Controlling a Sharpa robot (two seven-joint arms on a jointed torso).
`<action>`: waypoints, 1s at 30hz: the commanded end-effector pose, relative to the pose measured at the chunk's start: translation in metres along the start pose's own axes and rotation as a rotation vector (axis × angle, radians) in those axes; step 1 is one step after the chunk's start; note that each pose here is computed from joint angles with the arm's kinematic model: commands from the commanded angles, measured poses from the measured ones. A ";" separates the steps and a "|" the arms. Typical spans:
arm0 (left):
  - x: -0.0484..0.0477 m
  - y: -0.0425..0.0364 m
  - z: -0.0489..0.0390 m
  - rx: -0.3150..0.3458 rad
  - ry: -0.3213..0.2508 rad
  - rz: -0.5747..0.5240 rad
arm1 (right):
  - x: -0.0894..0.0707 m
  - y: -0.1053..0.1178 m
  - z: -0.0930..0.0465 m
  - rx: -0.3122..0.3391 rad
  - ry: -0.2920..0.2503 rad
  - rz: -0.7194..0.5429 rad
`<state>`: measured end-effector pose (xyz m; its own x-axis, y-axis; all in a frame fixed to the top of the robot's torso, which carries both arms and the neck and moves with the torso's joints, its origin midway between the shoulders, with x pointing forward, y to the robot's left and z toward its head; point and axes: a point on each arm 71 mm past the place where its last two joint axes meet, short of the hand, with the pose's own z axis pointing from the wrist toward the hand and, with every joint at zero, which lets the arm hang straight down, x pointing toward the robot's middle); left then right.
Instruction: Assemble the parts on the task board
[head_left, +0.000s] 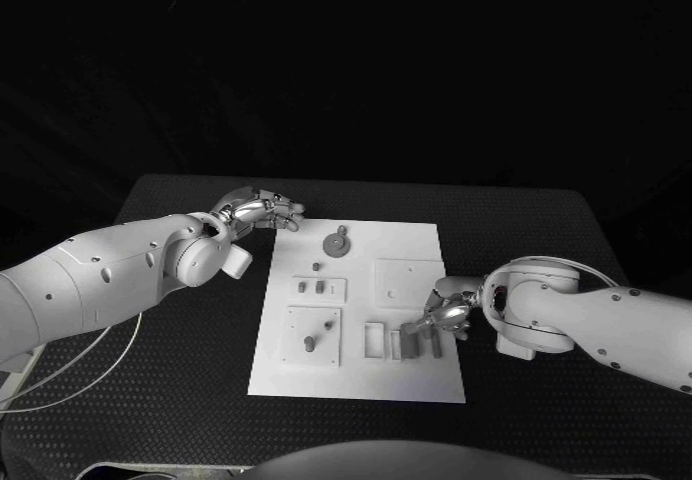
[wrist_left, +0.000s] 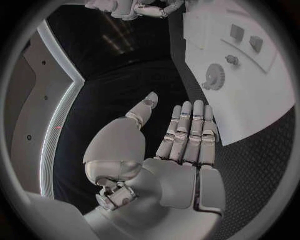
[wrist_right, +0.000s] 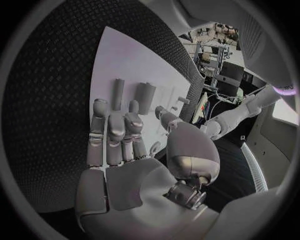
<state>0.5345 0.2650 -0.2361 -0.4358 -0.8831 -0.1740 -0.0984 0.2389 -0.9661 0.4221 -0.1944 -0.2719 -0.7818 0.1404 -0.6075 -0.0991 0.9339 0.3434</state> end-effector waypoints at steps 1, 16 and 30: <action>0.0025 -0.0008 0.0005 0.005 0.021 -0.013 | -0.001 -0.004 0.003 0.040 -0.041 -0.046; 0.0021 -0.0001 -0.0005 0.002 0.025 -0.014 | 0.016 0.001 0.016 0.036 -0.008 -0.050; 0.0028 -0.0005 -0.0008 0.004 0.027 -0.015 | 0.021 0.008 0.023 0.027 -0.008 -0.060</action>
<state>0.5332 0.2655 -0.2368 -0.4446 -0.8796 -0.1690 -0.1050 0.2386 -0.9654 0.4210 -0.1782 -0.2945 -0.7706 0.1084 -0.6280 -0.1148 0.9457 0.3041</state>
